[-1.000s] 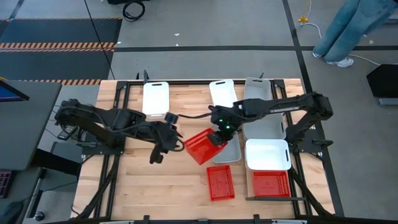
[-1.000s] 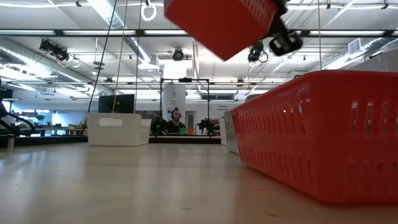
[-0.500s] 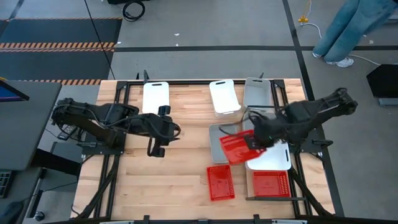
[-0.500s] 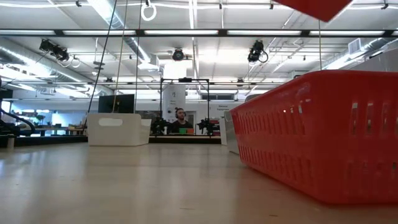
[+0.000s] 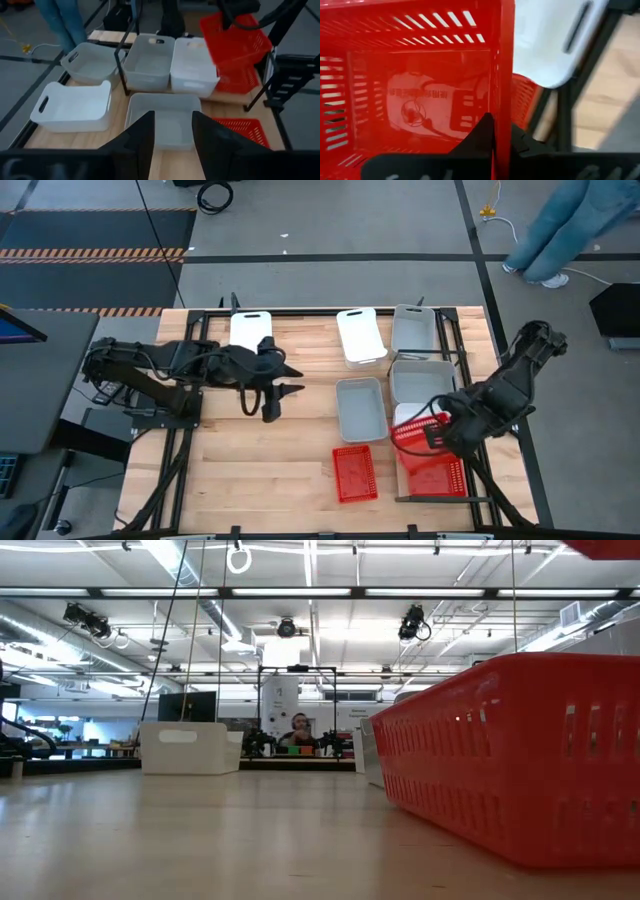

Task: Stack baskets on shelf by color
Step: Stack the top red bin on top of the red bin on the shelf, then stack the bottom gray bin on top of the gray bin on the shelf

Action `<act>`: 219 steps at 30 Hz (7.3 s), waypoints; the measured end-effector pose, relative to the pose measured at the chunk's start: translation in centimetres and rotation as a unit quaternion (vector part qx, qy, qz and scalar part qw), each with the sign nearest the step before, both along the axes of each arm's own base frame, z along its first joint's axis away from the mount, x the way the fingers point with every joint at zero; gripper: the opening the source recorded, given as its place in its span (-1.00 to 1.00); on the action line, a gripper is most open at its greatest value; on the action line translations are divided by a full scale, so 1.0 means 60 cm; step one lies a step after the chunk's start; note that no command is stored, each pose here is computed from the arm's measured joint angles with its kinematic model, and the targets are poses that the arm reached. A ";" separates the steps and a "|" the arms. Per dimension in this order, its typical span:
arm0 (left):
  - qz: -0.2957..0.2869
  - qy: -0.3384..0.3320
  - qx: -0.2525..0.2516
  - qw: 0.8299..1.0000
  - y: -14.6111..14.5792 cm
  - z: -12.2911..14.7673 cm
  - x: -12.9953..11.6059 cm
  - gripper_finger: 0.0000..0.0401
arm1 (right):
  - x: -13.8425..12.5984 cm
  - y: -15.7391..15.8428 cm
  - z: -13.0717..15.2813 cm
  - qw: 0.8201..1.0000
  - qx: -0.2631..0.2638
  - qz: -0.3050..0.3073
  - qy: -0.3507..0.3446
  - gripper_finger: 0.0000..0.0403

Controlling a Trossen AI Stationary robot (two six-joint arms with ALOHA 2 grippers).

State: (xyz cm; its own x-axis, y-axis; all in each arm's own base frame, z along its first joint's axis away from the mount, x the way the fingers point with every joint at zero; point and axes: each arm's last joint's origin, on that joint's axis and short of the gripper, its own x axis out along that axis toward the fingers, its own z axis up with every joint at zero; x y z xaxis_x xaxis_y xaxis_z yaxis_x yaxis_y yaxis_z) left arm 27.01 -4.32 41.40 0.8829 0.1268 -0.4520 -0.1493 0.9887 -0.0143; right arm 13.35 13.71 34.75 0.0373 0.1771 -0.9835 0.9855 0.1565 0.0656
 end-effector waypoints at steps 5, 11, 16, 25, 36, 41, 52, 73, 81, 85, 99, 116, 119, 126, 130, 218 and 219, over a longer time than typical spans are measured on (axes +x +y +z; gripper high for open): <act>0.002 0.013 0.003 1.000 0.002 -0.004 -0.002 -0.36 | -0.013 0.010 -0.004 0.999 -0.012 0.023 0.025 -0.88; 0.022 0.009 -0.017 1.000 0.002 -0.004 -0.002 -0.36 | -0.013 0.025 -0.030 0.997 -0.042 0.053 0.039 -0.88; 0.053 -0.001 -0.028 0.998 0.005 -0.002 -0.002 -0.36 | -0.017 0.044 -0.040 0.994 -0.051 0.073 0.058 -0.88; 0.063 -0.010 -0.041 0.997 0.005 -0.001 -0.001 -0.36 | -0.021 0.070 -0.054 0.993 -0.058 0.071 0.072 -0.88; 0.068 -0.011 -0.052 0.996 0.005 -0.001 -0.001 -0.36 | -0.015 0.087 -0.072 0.990 -0.066 0.062 0.110 -0.73; 0.068 -0.011 -0.052 0.996 0.005 -0.001 -0.001 -0.36 | -0.016 0.090 -0.073 0.989 -0.061 0.064 0.117 -0.52; 0.068 -0.011 -0.052 0.996 0.005 -0.001 -0.001 -0.36 | -0.018 0.092 -0.073 0.989 -0.061 0.074 0.111 -0.16; 0.064 -0.011 -0.052 0.997 0.001 -0.001 -0.001 -0.36 | -0.010 0.121 -0.093 0.989 -0.056 0.088 0.105 -0.18; 0.059 -0.012 -0.052 0.997 -0.004 -0.001 -0.002 -0.36 | -0.008 0.126 -0.101 0.988 -0.070 0.083 0.107 -0.18; 0.058 -0.012 -0.052 0.997 -0.004 -0.001 -0.002 -0.36 | -0.008 0.130 -0.105 0.988 -0.074 0.084 0.110 -0.21; 0.054 -0.013 -0.061 0.997 -0.012 -0.001 -0.003 -0.36 | -0.009 0.139 -0.116 0.985 -0.085 0.080 0.129 -0.67; 0.079 0.023 -0.078 0.994 -0.005 -0.012 -0.009 -0.36 | 0.004 0.090 -0.074 0.993 -0.098 0.071 0.010 -0.50; 0.114 0.049 -0.099 0.987 0.009 -0.022 -0.013 -0.36 | 0.019 0.071 -0.064 0.990 -0.117 0.067 -0.044 -0.46; 0.196 0.103 -0.142 0.965 0.039 -0.041 -0.025 -0.36 | 0.074 0.031 -0.053 0.975 -0.143 0.112 -0.131 -0.41; 0.217 0.116 -0.152 0.957 0.050 -0.045 -0.028 -0.36 | 0.114 -0.001 -0.050 0.966 -0.147 0.141 -0.158 -0.41; 0.175 0.189 -0.171 0.951 0.012 -0.058 -0.047 -0.36 | 0.328 -0.077 -0.252 0.818 -0.083 0.559 -0.102 -0.18; 0.175 0.189 -0.171 0.951 0.012 -0.058 -0.047 -0.36 | 0.329 -0.077 -0.252 0.819 -0.081 0.559 -0.104 -0.26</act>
State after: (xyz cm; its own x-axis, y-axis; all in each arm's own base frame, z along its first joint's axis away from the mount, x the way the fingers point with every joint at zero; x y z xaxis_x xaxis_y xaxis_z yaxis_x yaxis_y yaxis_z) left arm 24.17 -3.58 37.93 0.5794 0.1719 -0.7967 -0.5274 0.8243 -0.2057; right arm 33.07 9.12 19.61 0.1107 0.0821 -0.9905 0.1905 0.9763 0.1022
